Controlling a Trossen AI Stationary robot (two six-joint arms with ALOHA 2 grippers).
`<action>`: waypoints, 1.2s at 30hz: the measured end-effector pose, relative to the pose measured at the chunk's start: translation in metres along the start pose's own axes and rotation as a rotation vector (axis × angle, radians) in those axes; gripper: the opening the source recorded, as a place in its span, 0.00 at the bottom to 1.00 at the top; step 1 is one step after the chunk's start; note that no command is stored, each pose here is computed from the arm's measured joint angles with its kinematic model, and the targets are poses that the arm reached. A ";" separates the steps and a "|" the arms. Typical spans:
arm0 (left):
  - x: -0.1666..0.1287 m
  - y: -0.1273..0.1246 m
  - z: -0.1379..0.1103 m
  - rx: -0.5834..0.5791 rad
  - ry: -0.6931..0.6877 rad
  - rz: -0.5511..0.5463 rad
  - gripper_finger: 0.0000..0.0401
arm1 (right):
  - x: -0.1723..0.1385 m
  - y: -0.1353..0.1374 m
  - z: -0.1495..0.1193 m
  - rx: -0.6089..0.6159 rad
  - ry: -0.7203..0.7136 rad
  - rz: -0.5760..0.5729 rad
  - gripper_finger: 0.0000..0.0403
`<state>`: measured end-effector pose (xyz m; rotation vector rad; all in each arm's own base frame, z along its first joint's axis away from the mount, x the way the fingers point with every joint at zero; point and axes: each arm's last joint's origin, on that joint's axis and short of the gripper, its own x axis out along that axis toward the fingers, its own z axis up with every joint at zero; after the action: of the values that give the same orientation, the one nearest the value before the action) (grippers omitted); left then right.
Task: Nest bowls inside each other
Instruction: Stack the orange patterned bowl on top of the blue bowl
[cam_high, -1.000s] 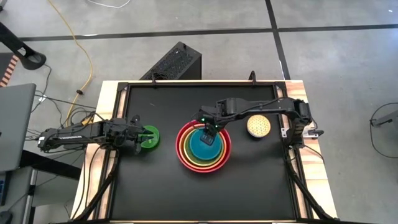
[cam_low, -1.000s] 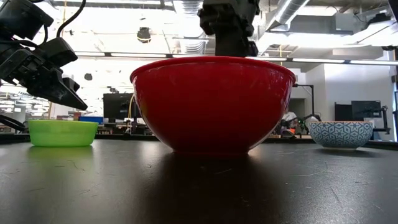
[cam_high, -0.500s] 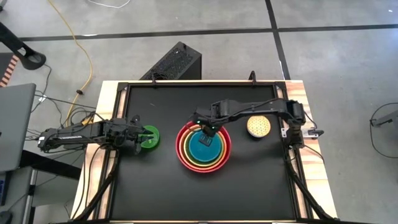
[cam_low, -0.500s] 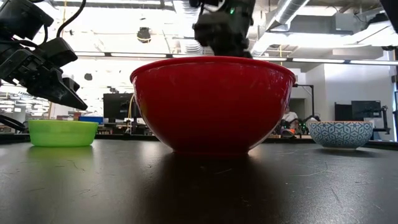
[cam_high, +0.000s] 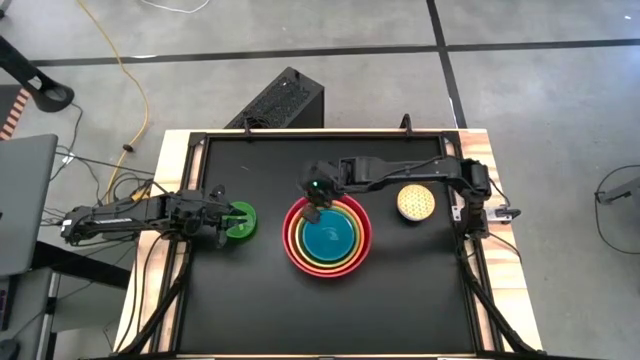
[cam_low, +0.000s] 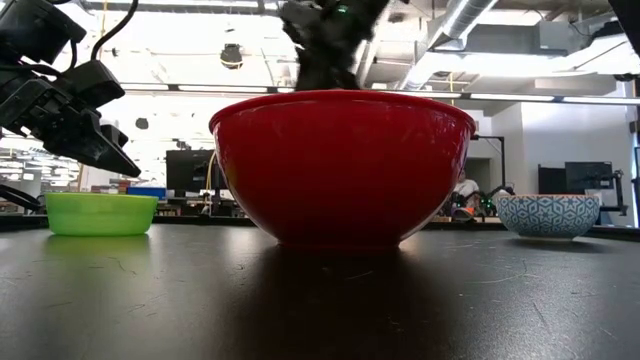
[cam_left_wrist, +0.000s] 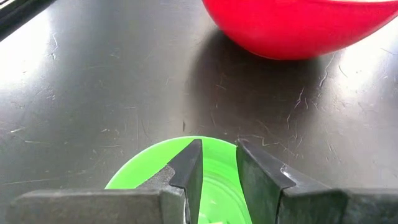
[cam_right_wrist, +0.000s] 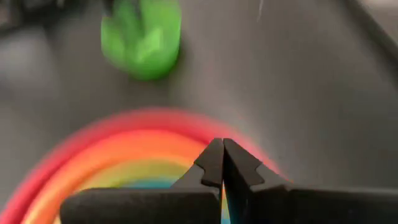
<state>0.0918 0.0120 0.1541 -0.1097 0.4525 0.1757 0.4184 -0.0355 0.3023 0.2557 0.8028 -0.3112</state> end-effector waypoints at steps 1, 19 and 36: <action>0.000 0.000 0.000 0.000 0.000 0.000 0.22 | 0.002 -0.002 0.007 -0.010 -0.070 -0.008 0.06; 0.000 0.000 0.000 0.000 0.000 0.000 0.22 | -0.062 -0.090 -0.018 0.145 0.365 -0.363 0.14; 0.000 0.000 0.000 0.000 0.000 -0.001 0.22 | -0.133 -0.141 -0.177 0.586 0.500 -0.470 0.49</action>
<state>0.0919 0.0120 0.1541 -0.1099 0.4527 0.1751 0.1627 -0.0825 0.2670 0.7158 1.2562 -0.9548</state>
